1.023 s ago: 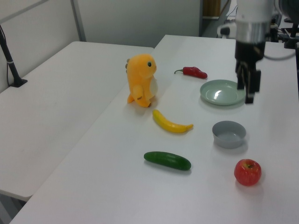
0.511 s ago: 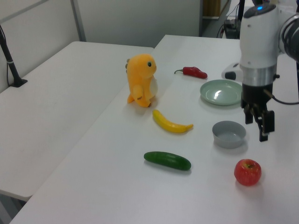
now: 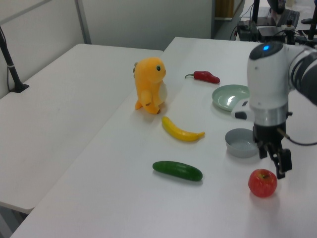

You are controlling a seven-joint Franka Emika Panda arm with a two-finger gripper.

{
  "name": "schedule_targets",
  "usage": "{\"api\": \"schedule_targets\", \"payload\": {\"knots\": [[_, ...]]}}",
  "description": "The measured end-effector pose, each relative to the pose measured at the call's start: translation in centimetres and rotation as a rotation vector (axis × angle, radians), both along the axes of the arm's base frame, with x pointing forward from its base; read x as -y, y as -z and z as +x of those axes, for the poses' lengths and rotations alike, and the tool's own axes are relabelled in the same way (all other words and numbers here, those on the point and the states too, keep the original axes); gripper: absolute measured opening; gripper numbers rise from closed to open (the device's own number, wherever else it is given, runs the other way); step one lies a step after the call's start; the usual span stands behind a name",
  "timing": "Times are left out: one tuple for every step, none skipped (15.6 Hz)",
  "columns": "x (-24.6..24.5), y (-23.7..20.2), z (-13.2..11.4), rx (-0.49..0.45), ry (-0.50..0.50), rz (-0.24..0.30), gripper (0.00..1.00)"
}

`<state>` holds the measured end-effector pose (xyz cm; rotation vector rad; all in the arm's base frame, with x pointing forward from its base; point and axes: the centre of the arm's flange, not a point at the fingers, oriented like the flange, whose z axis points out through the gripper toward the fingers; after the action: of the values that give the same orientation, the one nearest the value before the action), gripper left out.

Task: Put the red apple in the bowl
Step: 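Lower the gripper around the red apple and close on it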

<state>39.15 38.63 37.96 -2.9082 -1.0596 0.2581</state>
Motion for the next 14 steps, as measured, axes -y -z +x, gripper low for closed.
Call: {"api": "schedule_targets", "payload": {"knots": [[-0.1, 0.8, 0.1, -0.003, -0.007, -0.010, 1.00], [-0.1, 1.6, 0.2, -0.005, -0.014, -0.023, 1.00], [-0.1, 2.2, 0.4, -0.005, -0.020, -0.035, 1.00], [-0.1, 2.9, 0.6, -0.006, -0.026, -0.046, 1.00], [-0.1, 3.5, 0.7, -0.007, -0.032, -0.056, 1.00], [-0.1, 4.0, 0.8, -0.005, -0.040, -0.066, 1.00], [-0.1, 4.4, 0.9, -0.003, -0.046, -0.074, 0.99], [-0.1, 4.7, 1.0, 0.000, -0.052, -0.081, 0.89], [-0.2, 4.7, 1.1, 0.002, -0.055, -0.084, 0.78], [-0.3, 4.6, 1.2, 0.006, -0.056, -0.082, 0.74], [-0.3, 4.5, 1.2, 0.007, -0.057, -0.083, 0.74], [-0.2, 4.6, 1.2, 0.007, -0.057, -0.083, 0.74], [-0.2, 4.6, 1.2, 0.007, -0.057, -0.084, 0.73], [-0.2, 4.6, 1.2, 0.007, -0.057, -0.084, 0.73]]}}
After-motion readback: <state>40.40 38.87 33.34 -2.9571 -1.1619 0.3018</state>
